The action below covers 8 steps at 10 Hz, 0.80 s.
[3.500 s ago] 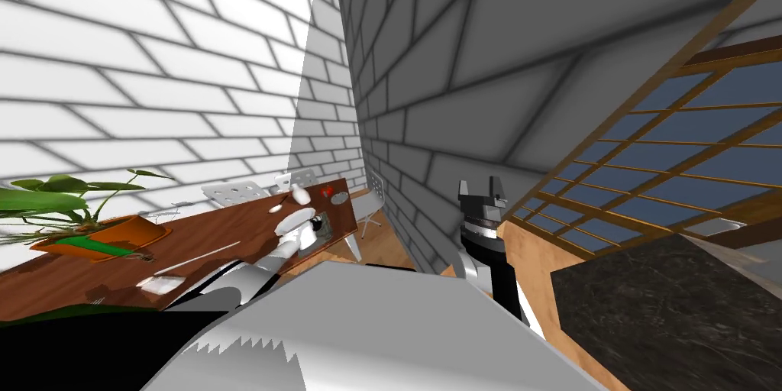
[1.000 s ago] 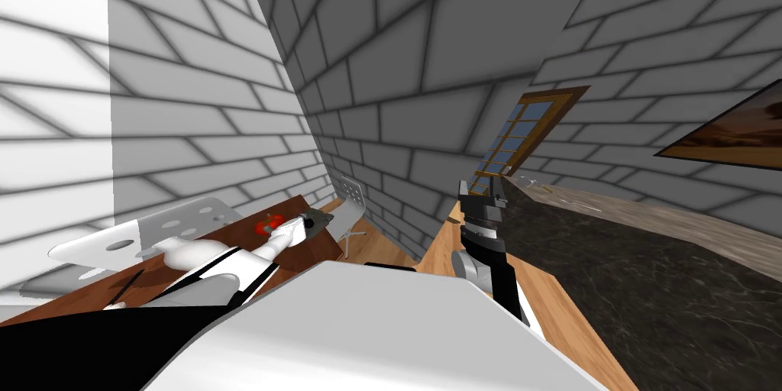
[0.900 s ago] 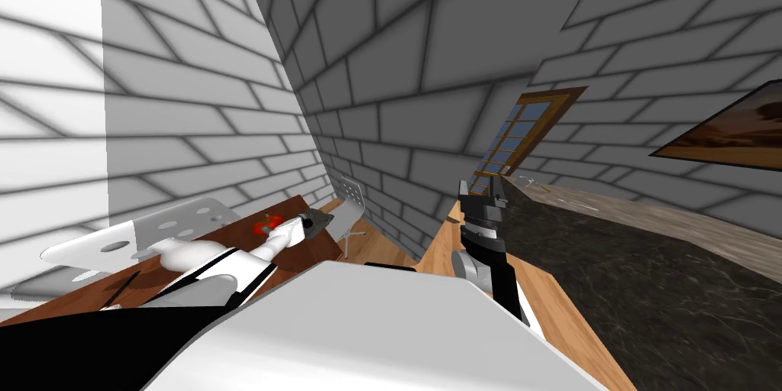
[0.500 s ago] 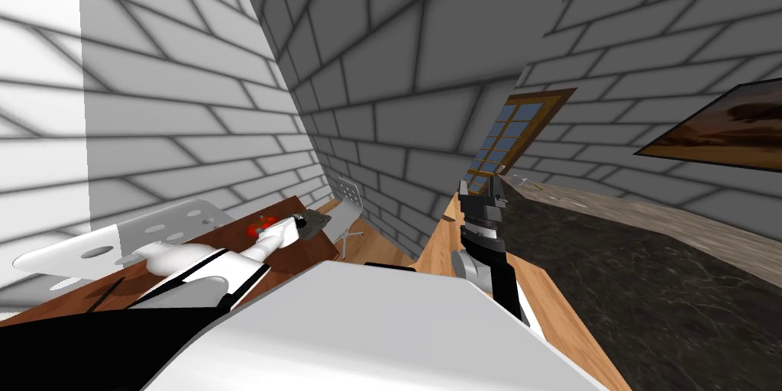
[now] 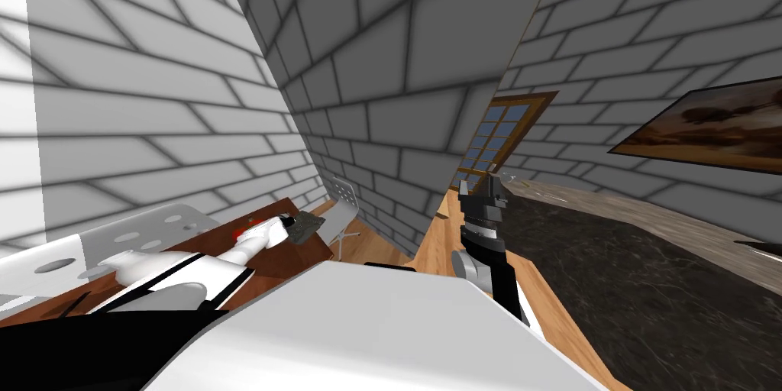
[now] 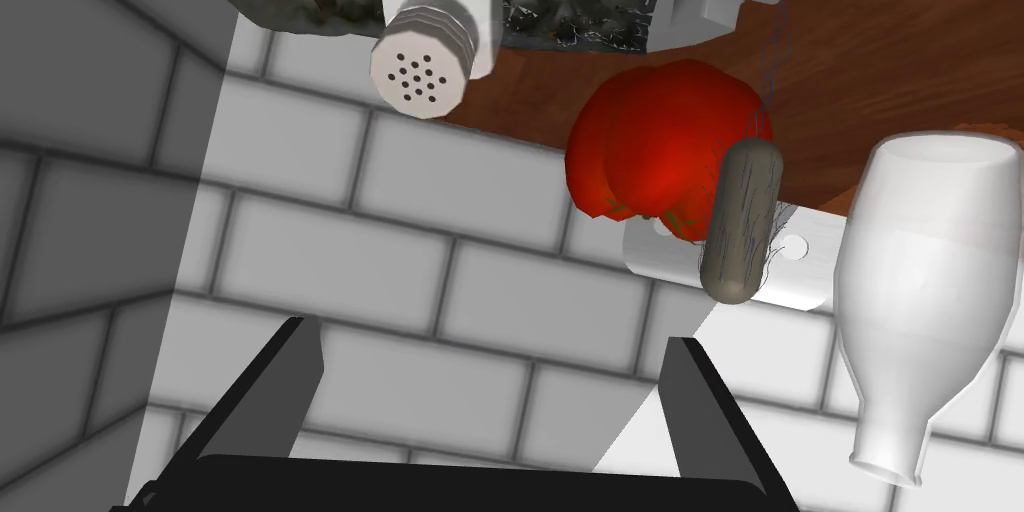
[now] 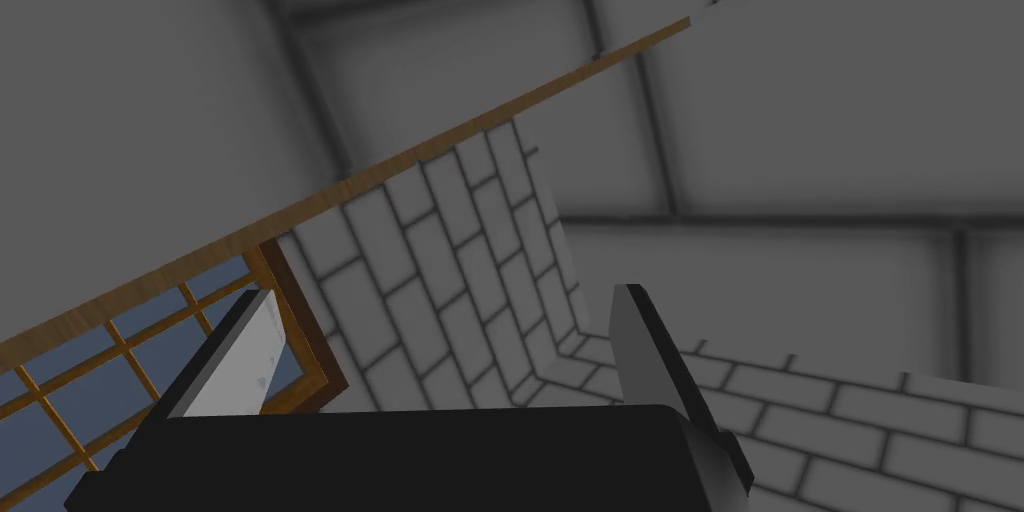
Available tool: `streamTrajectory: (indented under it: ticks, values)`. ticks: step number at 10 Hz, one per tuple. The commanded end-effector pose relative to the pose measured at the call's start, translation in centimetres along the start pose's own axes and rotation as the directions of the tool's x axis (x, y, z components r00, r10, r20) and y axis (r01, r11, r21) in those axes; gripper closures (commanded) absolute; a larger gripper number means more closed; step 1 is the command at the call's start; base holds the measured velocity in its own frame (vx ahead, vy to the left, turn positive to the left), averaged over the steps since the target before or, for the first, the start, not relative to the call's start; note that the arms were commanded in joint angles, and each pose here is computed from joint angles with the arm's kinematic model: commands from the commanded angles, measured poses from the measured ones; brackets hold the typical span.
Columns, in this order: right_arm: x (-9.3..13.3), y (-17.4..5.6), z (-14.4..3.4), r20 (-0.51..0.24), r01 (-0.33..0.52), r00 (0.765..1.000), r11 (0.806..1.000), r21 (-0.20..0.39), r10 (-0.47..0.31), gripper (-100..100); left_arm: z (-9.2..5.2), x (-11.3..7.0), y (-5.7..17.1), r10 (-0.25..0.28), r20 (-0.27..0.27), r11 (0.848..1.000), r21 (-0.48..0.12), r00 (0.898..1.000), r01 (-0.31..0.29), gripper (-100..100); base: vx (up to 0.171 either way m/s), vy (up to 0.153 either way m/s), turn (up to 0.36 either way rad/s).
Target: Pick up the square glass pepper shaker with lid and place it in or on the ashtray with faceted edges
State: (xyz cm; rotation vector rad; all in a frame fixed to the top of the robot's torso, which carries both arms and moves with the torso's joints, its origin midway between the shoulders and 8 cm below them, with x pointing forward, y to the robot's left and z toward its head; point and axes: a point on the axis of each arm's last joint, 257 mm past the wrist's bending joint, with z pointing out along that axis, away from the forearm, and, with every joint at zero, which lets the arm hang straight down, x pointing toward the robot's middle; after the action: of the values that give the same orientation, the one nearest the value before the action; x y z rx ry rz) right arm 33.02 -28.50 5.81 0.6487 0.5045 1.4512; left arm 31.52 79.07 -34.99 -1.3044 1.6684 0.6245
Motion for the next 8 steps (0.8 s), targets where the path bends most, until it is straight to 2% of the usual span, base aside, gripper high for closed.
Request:
streamTrajectory:
  ticks: [1,2,3,4,8]
  values:
    - [0.0,0.0,0.0,0.000,0.000,1.000,1.000,0.000,0.000,0,0.2,-1.7,1.0,-0.001,0.007,1.000,0.000,1.000,0.001,-100,-0.002,-0.063,-0.074]
    - [0.0,0.0,0.0,0.000,0.000,1.000,1.000,0.000,0.000,0,0.3,-2.8,1.5,-0.005,0.011,1.000,-0.001,1.000,0.005,-100,-0.006,-0.071,-0.079]
    - [0.0,0.0,0.0,0.000,0.000,1.000,1.000,0.000,0.000,0,0.2,-2.1,1.0,-0.007,0.008,1.000,0.001,1.000,0.007,-100,-0.004,-0.033,-0.008]
    - [0.0,0.0,0.0,0.000,0.000,1.000,1.000,0.000,0.000,0,0.1,-2.2,1.0,-0.003,0.008,1.000,0.000,1.000,0.003,0,-0.001,-0.006,0.003]
    - [0.0,0.0,0.0,0.000,0.000,1.000,1.000,0.000,0.000,0,0.1,-2.2,1.0,-0.004,0.008,1.000,0.000,1.000,0.004,0,0.000,0.000,0.000]
